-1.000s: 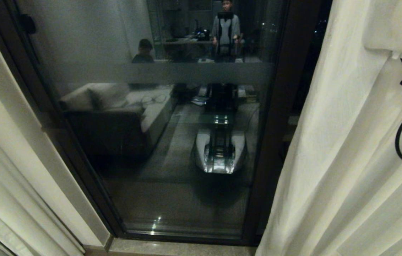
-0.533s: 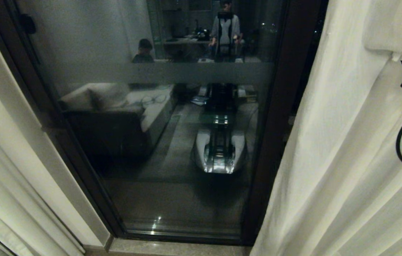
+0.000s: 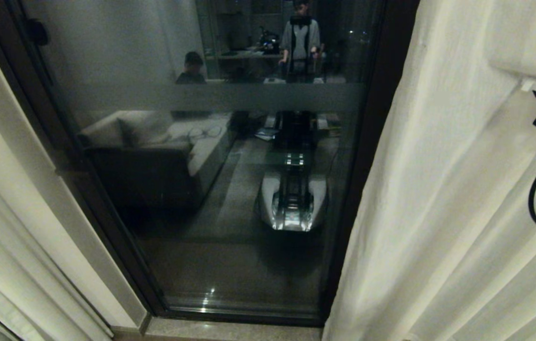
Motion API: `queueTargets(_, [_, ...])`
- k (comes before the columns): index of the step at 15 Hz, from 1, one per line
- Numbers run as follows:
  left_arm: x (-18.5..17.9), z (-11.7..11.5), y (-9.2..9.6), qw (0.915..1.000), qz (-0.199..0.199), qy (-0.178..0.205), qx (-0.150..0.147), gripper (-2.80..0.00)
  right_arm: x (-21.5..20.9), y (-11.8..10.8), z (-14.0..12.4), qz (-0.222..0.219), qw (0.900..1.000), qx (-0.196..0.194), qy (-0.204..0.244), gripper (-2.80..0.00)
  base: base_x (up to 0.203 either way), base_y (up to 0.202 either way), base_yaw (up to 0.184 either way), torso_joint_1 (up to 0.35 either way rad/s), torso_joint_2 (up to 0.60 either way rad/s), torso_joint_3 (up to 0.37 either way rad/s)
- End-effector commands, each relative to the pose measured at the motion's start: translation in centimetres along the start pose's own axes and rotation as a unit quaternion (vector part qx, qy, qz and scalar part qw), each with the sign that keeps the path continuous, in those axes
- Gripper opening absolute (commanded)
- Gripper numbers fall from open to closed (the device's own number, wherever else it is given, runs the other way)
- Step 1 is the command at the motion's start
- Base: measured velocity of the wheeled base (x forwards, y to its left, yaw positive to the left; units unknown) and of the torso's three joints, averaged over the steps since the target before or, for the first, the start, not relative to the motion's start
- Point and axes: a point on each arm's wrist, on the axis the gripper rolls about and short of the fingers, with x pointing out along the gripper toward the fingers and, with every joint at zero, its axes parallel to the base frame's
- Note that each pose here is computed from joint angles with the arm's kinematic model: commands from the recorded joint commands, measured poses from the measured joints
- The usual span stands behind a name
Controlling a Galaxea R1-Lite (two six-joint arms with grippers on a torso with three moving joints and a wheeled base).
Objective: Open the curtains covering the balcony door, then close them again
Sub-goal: Pull the inner curtains open on both sides
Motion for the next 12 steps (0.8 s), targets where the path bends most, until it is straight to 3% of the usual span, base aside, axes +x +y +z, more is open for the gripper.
queueTargets(1, [0.00,0.01,0.00,1.0000,0.001,-0.001,0.000,-2.80,-0.10,-0.04,0.07,0.000,1.000,-0.001,-0.002,-2.80,0.000,0.000,0.000,0.000,0.00,0.000])
queueTargets(12, [0.00,0.01,0.00,1.0000,0.001,-0.001,-0.001,-2.80,-0.52,0.10,-0.65,-0.001,1.000,0.001,0.008,-2.80,0.000,0.000,0.000,0.000,0.00,0.000])
